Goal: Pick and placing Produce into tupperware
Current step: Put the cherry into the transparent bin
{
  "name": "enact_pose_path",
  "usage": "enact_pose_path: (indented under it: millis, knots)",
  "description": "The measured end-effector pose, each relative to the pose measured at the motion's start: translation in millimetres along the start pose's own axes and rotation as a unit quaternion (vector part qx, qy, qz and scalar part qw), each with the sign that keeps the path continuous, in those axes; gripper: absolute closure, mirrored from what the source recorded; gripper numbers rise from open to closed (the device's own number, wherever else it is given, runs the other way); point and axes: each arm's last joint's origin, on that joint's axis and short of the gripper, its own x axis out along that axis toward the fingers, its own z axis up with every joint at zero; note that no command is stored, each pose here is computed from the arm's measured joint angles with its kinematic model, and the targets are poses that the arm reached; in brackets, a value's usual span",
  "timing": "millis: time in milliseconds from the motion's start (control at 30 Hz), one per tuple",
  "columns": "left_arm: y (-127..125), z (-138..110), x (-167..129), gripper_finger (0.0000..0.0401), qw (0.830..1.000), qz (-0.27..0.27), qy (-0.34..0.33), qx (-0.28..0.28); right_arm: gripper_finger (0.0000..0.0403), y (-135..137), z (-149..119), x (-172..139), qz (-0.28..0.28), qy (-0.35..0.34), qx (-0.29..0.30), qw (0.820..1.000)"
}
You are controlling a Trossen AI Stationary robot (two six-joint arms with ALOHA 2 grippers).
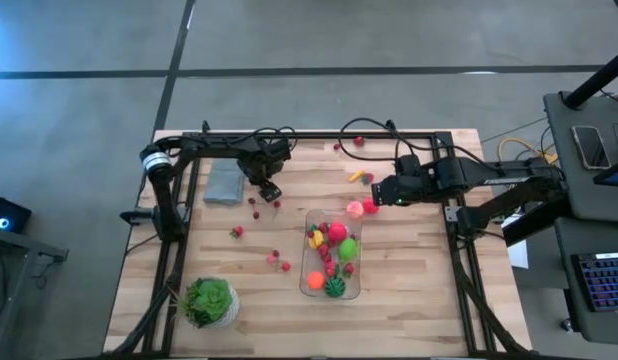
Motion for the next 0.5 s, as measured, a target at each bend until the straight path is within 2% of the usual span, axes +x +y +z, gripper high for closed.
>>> enact_pose_path:
  millis: [167, 500]
  knots:
    - [0.0, 6.7, -1.2, 0.0202, 0.999, 0.000, -0.032, -0.005, 0.0136, -1.3, -2.1, 4.1, -0.008, 0.001, 0.002, 1.000]
    - [0.4, 3.4, -0.8, 0.0239, 1.000, 0.003, -0.016, -0.006, 0.0136, -2.2, -3.5, 6.6, -0.012, 0.004, 0.004, 1.000]
